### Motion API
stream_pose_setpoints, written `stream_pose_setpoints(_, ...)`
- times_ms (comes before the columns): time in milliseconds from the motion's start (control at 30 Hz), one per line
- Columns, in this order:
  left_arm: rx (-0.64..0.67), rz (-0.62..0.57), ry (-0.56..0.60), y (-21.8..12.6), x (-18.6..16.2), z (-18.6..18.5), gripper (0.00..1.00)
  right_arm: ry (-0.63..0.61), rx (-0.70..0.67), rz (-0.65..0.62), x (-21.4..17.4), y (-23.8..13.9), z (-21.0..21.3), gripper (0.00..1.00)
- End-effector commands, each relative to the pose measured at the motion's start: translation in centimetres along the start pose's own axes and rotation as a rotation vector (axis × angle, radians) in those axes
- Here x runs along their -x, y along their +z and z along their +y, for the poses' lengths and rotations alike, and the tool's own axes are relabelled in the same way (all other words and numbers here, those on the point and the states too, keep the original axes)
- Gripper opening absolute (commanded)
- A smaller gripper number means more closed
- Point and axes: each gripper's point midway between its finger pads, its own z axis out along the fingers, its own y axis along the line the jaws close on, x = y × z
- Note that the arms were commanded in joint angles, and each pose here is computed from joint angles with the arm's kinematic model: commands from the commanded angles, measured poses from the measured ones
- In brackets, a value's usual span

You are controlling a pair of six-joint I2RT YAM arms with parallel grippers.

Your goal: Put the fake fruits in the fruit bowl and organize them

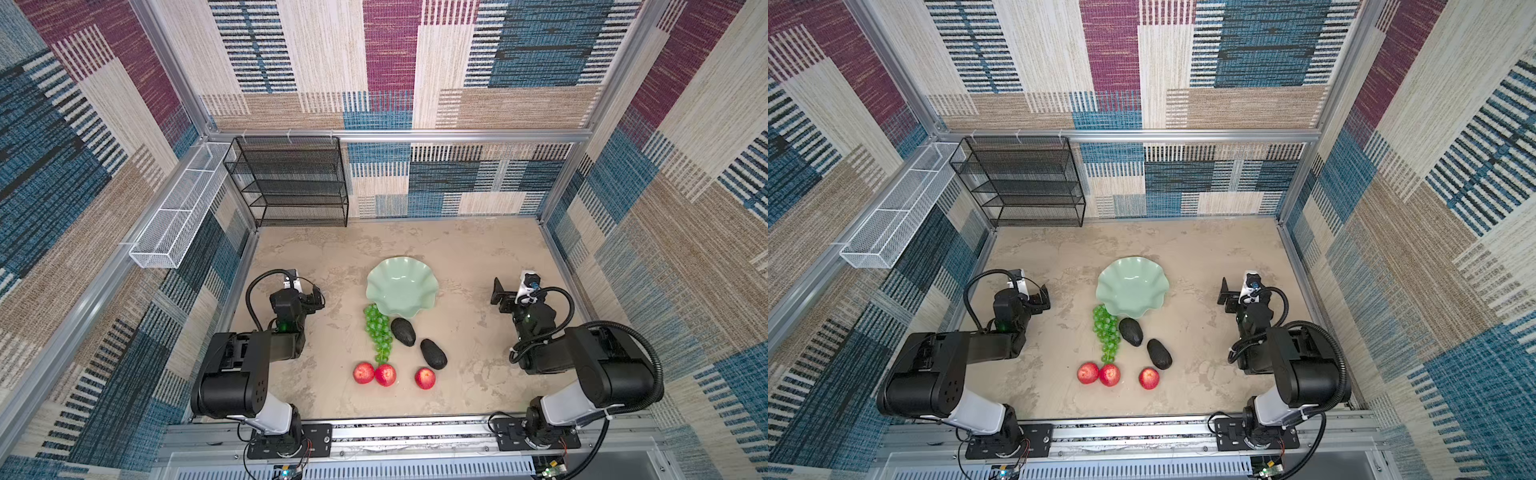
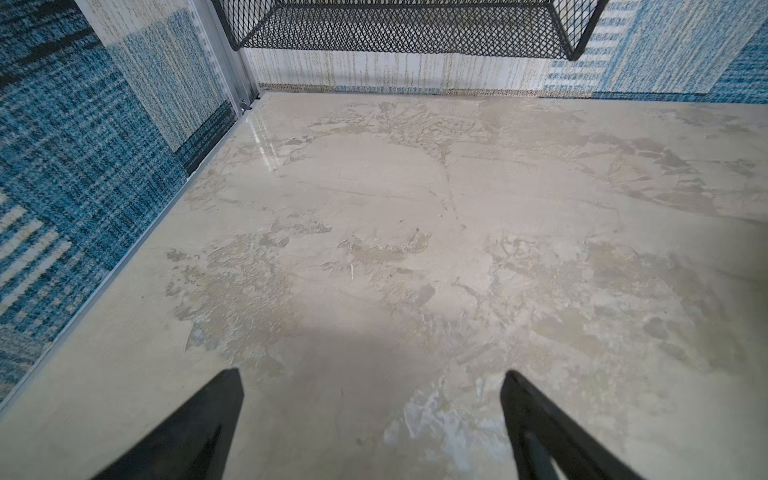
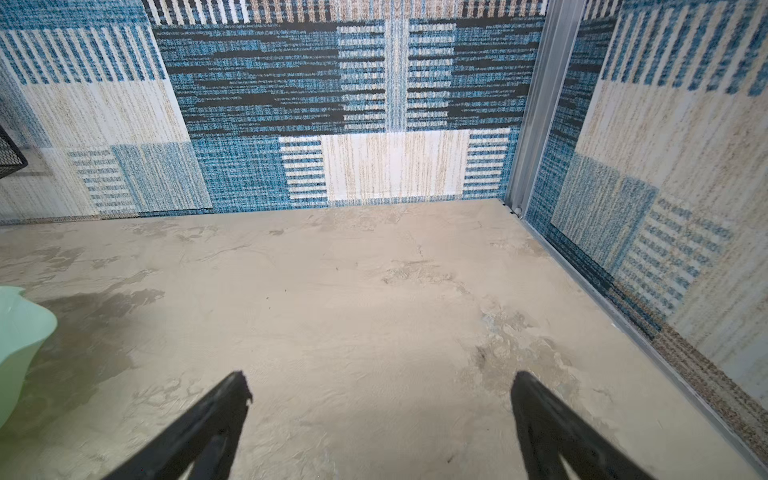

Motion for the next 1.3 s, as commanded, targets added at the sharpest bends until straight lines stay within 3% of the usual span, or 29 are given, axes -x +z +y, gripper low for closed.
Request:
stream_pose_setpoints(0, -0.002, -0.026, -0.001, 0.0, 0.7, 0.0, 0.99, 0.007, 0.011, -0.046, 1.2, 0.0, 0.2, 1.00)
stream_pose_setpoints(1000, -0.026, -0.020, 0.010, 0.0, 0.7, -0.4, 0.99, 0.019, -0.019, -0.043, 1.5, 0.2, -0.3, 1.00)
stream_pose_setpoints(1100, -0.034, -0.029, 0.011, 0.0, 0.9, -0.6, 0.94, 0.022, -0.026, -0.033, 1.7, 0.4, -0.4, 1.00)
stream_pose_setpoints(1233, -0.089, 0.037, 0.068, -1.5, 3.3, -1.8, 0.94, 0.061, -0.098, 0.031, 4.5, 1.8, -1.3, 1.00)
stream_pose_setpoints(1267, -0.043, 0.054, 0.011, -2.3, 4.8, -0.9, 0.97, 0.093, -0.119, 0.021, 6.3, 1.9, -1.6, 1.00)
